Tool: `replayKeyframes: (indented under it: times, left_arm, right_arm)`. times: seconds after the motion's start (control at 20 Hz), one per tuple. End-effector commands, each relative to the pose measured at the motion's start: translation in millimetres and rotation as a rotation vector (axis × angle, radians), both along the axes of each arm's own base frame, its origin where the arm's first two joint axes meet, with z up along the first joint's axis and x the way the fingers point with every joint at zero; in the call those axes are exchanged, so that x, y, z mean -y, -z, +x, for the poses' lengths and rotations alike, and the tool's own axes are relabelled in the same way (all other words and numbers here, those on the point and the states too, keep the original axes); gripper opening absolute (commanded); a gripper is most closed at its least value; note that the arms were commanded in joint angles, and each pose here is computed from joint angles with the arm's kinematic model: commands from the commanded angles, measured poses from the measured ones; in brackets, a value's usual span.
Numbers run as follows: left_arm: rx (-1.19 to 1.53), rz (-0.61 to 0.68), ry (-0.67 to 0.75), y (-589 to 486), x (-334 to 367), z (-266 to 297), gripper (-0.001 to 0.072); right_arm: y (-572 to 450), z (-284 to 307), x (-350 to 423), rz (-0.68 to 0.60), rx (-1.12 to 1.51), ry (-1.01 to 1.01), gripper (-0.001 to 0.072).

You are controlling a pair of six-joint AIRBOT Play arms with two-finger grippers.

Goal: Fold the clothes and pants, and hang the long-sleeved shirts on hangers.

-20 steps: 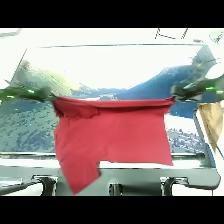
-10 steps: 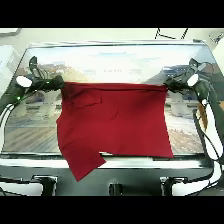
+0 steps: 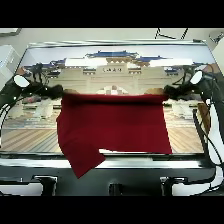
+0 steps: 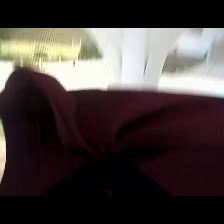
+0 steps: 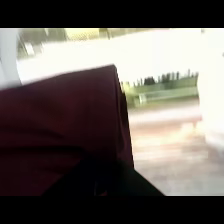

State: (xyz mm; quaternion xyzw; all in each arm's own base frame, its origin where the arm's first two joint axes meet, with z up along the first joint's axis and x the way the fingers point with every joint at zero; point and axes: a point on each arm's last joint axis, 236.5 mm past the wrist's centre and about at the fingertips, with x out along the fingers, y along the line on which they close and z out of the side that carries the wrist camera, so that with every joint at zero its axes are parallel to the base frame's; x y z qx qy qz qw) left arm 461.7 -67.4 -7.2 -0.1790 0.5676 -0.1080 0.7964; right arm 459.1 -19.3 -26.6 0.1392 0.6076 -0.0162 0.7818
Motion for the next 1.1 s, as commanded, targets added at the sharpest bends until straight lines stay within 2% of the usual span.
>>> replayKeyframes:
  times: [0.0,0.2,0.55,0.6,0.65,0.7,0.75,0.85,1.05]
  left_arm:
    - [-0.28,0.035,0.107,36,1,-79,0.0023]
    - [-0.337,0.035,0.105,64,4,-100,0.0023]
    - [-0.332,0.041,0.09,67,-4,-97,0.0025]
    - [-0.331,0.041,0.09,66,-4,-97,0.008]
    - [-0.337,0.047,0.091,64,-9,-98,0.0298]
    - [-0.353,0.056,0.09,57,-19,-99,0.0498]
    - [-0.377,0.057,0.086,49,-31,-104,0.0523]
    - [-0.446,0.031,0.088,31,-52,-126,0.0523]
    - [-0.547,-0.024,0.062,41,-61,-205,0.0519]
  right_arm:
    - [32,-64,-6,0.011,-0.235,-0.065,0.0043]
    - [49,-75,-5,0.002,-0.266,-0.083,0.0043]
    - [49,-77,-6,0.012,-0.277,-0.069,0.0049]
    - [48,-80,-8,0.021,-0.291,-0.069,0.012]
    - [44,-86,-7,0.015,-0.316,-0.08,0.0282]
    - [38,-92,-1,-0.009,-0.345,-0.102,0.0403]
    - [28,-99,8,-0.027,-0.373,-0.123,0.0456]
    - [13,-122,34,0.004,-0.441,-0.077,0.0514]
    - [18,-190,60,0.146,-0.595,0.114,0.0517]
